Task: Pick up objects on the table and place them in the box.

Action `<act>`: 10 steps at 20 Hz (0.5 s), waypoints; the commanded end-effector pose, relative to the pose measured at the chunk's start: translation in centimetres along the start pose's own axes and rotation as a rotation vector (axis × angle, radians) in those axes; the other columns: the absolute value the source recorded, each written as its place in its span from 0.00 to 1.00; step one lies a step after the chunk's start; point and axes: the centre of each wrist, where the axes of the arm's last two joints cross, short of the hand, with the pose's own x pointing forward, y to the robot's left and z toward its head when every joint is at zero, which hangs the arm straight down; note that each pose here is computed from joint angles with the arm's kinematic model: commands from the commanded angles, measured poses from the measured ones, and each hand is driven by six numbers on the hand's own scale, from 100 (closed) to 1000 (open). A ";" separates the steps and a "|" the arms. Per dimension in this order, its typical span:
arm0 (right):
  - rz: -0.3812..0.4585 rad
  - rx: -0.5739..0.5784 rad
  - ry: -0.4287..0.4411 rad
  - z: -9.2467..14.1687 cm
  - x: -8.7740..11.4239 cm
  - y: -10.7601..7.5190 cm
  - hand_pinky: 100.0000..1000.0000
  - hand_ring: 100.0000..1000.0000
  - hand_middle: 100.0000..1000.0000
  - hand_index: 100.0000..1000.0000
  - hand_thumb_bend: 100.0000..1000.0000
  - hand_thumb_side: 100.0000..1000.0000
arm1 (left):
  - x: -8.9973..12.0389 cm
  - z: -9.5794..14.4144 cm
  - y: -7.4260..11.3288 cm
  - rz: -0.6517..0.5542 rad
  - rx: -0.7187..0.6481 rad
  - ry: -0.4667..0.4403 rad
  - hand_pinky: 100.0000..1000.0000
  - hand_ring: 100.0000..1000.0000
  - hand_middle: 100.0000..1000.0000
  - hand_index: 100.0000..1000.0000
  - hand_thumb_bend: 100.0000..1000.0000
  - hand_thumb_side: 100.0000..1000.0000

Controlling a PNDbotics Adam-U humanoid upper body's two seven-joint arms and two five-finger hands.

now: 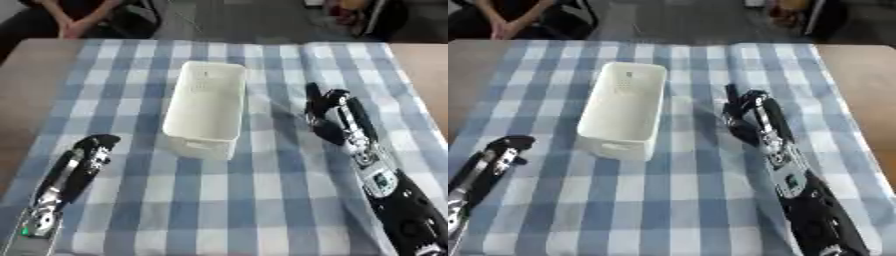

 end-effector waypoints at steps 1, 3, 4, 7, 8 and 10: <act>0.018 -0.084 -0.128 -1.8 2.7 -3.2 0.68 0.48 0.48 0.36 0.00 0.34 | 0.4 -0.3 0.6 -0.017 0.008 -0.016 0.65 0.77 0.78 0.79 1.00 1.00; 0.021 -0.107 -0.177 -2.3 4.0 -4.2 0.68 0.48 0.48 0.36 0.00 0.34 | 0.4 -0.3 0.6 -0.018 0.006 -0.016 0.65 0.77 0.78 0.79 1.00 1.00; 0.021 -0.111 -0.189 -2.4 4.4 -4.6 0.68 0.48 0.48 0.36 0.00 0.34 | 0.4 -0.3 0.6 -0.018 0.006 -0.016 0.65 0.77 0.78 0.79 1.00 1.00; 0.017 -0.105 -0.190 -2.5 4.8 -4.9 0.68 0.48 0.48 0.36 0.00 0.33 | 0.4 -0.3 0.5 -0.018 0.005 -0.017 0.65 0.77 0.78 0.79 1.00 1.00; 0.016 -0.103 -0.190 -2.5 4.9 -4.9 0.68 0.48 0.48 0.36 0.00 0.34 | 0.4 -0.3 0.6 -0.018 0.006 -0.017 0.65 0.77 0.78 0.79 1.00 1.00; 0.014 -0.099 -0.191 -2.5 5.0 -4.8 0.68 0.48 0.48 0.36 0.00 0.34 | 0.4 -0.3 0.6 -0.018 0.005 -0.017 0.65 0.77 0.78 0.79 1.00 1.00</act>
